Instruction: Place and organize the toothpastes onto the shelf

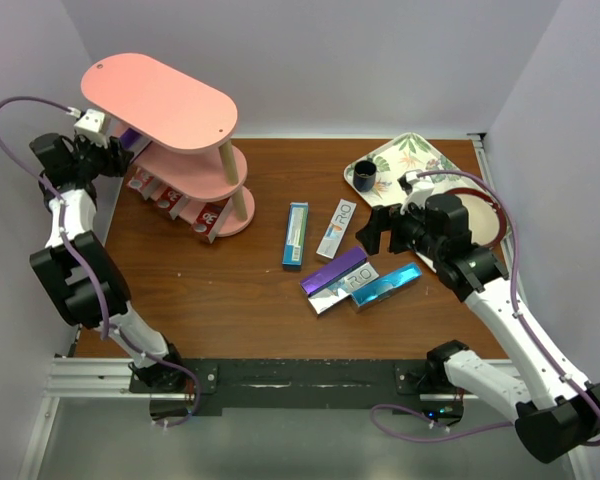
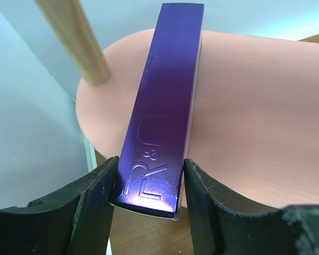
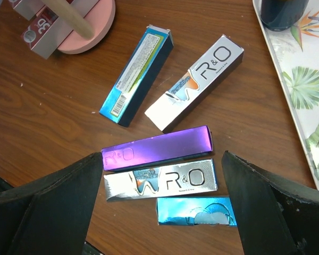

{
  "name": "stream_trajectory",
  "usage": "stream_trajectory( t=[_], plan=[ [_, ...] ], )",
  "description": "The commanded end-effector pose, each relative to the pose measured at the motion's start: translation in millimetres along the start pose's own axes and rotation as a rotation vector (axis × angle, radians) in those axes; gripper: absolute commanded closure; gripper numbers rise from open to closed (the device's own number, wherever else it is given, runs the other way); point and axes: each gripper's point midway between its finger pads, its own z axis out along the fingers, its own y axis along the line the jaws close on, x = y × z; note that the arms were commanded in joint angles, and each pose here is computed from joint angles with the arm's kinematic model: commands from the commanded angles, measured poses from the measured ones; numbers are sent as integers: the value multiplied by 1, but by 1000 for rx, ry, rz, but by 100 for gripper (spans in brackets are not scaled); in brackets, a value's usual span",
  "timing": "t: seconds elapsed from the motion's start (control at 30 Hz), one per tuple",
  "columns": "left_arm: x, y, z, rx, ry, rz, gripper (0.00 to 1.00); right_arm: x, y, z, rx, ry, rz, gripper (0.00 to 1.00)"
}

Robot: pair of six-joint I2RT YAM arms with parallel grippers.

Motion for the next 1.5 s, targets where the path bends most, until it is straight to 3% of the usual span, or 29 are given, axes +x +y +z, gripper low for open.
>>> stream_trajectory(
  t=[0.0,0.27,0.63,0.83,0.93,1.1,1.13,1.2,1.23,1.3,1.33,1.37,1.47],
  plan=[
    [-20,21,1,-20,-80,32,44,-5,-2,0,11,-20,-2,2],
    [-37,29,9,-11,-153,48,45,-3,-4,4,18,-6,-3,2],
    [-32,26,25,80,-190,42,42,-1,-5,6,20,11,-5,1],
    [-39,24,19,97,-212,35,19,-1,-5,7,22,10,-8,2],
    [-50,22,11,99,-237,28,16,0,-5,7,21,12,-8,1],
    [-66,16,-13,37,-265,31,15,-3,-3,6,11,4,-9,2],
    [-53,9,-17,24,-251,-5,15,-4,-2,6,4,2,-9,2],
    [-76,6,-39,-50,-314,32,14,-5,0,7,-5,4,-10,2],
    [-66,-1,-45,-73,-316,-5,14,-5,1,8,-9,7,-8,1],
    [-83,-9,-68,-142,-366,2,14,-4,0,7,-7,9,-9,1],
    [-63,-18,-73,-159,-351,-67,14,-5,-1,7,-2,8,-8,2],
    [-84,-28,-90,-185,-415,-35,14,-5,0,6,-3,7,-11,1],
    [-70,-54,-107,-229,-398,-79,13,-6,-1,2,6,-4,-13,1]
  ],
)
